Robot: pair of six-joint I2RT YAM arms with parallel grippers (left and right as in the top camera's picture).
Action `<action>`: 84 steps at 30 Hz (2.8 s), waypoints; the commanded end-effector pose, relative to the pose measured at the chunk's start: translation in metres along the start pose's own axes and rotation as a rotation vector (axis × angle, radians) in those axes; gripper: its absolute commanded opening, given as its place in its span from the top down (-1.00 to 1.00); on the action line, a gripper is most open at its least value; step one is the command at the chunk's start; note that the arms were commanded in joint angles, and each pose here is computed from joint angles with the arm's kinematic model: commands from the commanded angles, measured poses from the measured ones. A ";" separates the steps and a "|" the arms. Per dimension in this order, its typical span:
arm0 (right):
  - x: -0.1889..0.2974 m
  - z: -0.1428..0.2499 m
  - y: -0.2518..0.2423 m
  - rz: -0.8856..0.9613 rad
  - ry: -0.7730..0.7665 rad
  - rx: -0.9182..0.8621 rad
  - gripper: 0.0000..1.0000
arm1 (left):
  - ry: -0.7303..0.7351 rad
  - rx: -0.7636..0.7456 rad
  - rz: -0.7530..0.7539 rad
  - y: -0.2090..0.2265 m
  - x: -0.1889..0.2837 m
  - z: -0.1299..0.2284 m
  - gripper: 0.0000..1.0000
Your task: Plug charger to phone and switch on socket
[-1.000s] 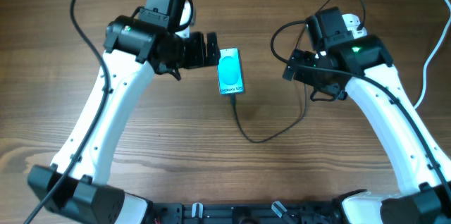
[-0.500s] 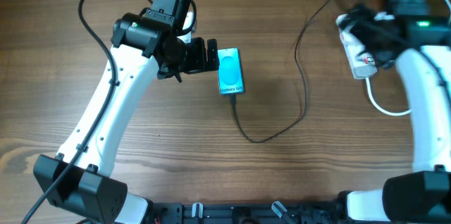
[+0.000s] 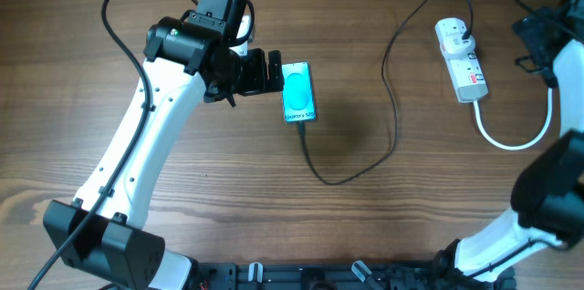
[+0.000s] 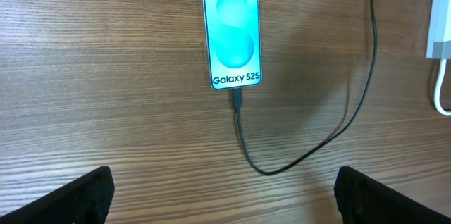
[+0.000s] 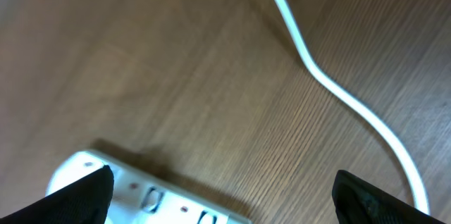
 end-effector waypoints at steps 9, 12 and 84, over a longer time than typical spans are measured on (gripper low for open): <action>-0.095 0.076 0.017 -0.084 0.280 0.099 -0.99 | -0.008 -0.002 -0.008 0.002 0.000 -0.002 -1.00; -0.095 0.078 0.019 -0.085 0.285 0.108 -0.99 | -0.008 -0.002 -0.008 0.002 0.000 -0.002 -1.00; 0.154 0.044 0.020 -0.302 0.051 0.237 -0.99 | -0.008 -0.002 -0.008 0.002 0.000 -0.002 -1.00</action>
Point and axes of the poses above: each gripper's point midway between its finger pads, its own x axis back along the fingers, its own y axis along the line the jaws close on, z = x × y, the point moved 2 cm from there along x, back along the fingers, and after that the axes turned 11 degrees about x, right-handed, at the moved point
